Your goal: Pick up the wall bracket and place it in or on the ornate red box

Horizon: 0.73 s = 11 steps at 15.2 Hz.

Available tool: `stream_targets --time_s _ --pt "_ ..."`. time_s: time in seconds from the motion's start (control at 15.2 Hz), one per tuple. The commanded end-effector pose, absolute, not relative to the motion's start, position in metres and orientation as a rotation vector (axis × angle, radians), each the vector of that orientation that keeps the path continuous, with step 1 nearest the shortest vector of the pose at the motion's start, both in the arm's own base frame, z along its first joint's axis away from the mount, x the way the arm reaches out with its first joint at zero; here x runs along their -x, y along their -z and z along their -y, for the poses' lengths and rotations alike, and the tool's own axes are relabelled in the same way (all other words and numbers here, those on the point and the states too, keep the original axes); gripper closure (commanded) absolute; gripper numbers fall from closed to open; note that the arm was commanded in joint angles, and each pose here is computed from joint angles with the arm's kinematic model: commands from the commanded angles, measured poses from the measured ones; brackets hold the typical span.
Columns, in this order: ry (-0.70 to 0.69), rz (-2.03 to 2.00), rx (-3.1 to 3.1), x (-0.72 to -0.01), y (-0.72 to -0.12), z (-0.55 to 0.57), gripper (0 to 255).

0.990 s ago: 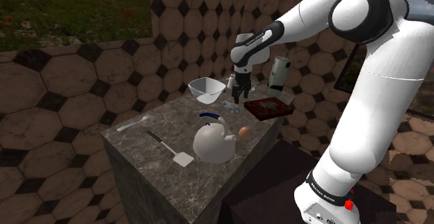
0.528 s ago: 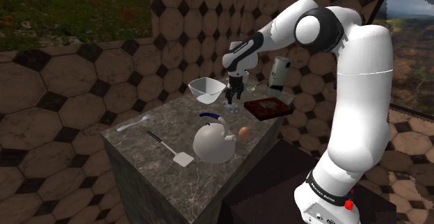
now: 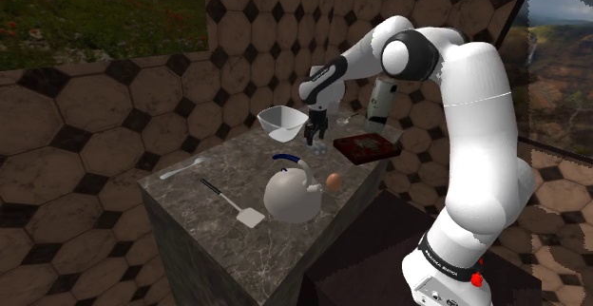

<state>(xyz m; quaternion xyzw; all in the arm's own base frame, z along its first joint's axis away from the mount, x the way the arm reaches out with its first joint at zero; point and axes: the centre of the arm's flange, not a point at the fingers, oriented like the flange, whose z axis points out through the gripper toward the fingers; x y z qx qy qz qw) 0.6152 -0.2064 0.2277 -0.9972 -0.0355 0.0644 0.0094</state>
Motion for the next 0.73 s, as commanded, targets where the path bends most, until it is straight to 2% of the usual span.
stream_targets --time_s 0.0,0.66 --pt "-0.201 0.111 3.115 -0.615 -0.216 0.207 0" --pt "-0.201 0.111 3.114 -0.613 -0.202 0.207 0"
